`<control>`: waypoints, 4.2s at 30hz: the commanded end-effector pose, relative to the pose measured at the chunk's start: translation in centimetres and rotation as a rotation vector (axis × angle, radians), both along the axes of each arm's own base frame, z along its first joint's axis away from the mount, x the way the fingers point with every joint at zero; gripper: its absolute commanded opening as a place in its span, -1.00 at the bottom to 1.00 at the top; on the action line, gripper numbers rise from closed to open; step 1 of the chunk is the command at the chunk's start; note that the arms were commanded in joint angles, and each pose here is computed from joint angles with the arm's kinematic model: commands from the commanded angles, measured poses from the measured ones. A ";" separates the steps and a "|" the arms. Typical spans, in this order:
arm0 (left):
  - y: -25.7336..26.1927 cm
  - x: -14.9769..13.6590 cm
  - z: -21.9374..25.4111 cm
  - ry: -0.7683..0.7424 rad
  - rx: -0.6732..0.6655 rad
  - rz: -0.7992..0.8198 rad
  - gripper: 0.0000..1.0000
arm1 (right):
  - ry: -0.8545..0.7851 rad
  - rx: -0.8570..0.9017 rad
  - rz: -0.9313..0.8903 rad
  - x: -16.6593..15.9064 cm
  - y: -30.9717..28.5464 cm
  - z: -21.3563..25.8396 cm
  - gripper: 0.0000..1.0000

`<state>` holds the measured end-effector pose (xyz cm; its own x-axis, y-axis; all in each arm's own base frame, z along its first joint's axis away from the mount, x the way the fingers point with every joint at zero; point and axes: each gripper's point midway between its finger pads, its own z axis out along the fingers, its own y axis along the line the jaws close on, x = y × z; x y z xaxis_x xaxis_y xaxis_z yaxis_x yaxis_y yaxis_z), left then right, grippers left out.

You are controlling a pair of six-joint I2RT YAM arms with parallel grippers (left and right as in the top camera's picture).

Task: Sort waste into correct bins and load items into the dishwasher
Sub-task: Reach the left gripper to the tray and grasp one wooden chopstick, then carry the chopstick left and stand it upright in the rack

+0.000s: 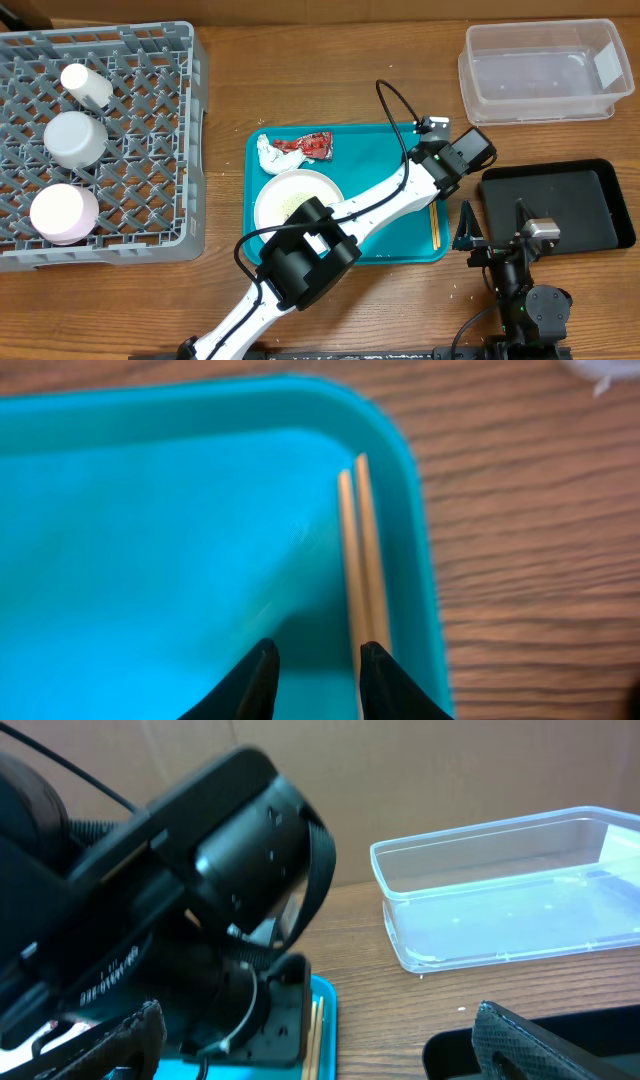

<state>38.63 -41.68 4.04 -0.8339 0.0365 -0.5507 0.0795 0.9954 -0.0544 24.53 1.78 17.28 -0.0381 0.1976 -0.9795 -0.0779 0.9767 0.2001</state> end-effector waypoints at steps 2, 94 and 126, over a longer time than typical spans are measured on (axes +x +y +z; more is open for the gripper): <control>-1.1 -0.6 -0.4 0.050 -0.047 -0.019 -0.39 | 0.002 -0.004 -0.008 0.1 -0.1 -0.3 1.00; 49.3 12.9 11.8 0.244 -0.299 0.003 -0.92 | 0.002 -0.004 -0.008 0.1 -0.1 -0.3 1.00; 50.9 14.8 9.7 0.247 -0.153 0.210 -0.92 | 0.002 -0.004 -0.008 0.1 -0.1 -0.3 1.00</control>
<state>53.15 9.76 13.50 -0.9137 -0.2800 -0.2945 -0.2188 0.9497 -0.2240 24.53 1.79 17.26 -0.0389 0.1968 -0.9797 -0.0782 0.9768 0.1994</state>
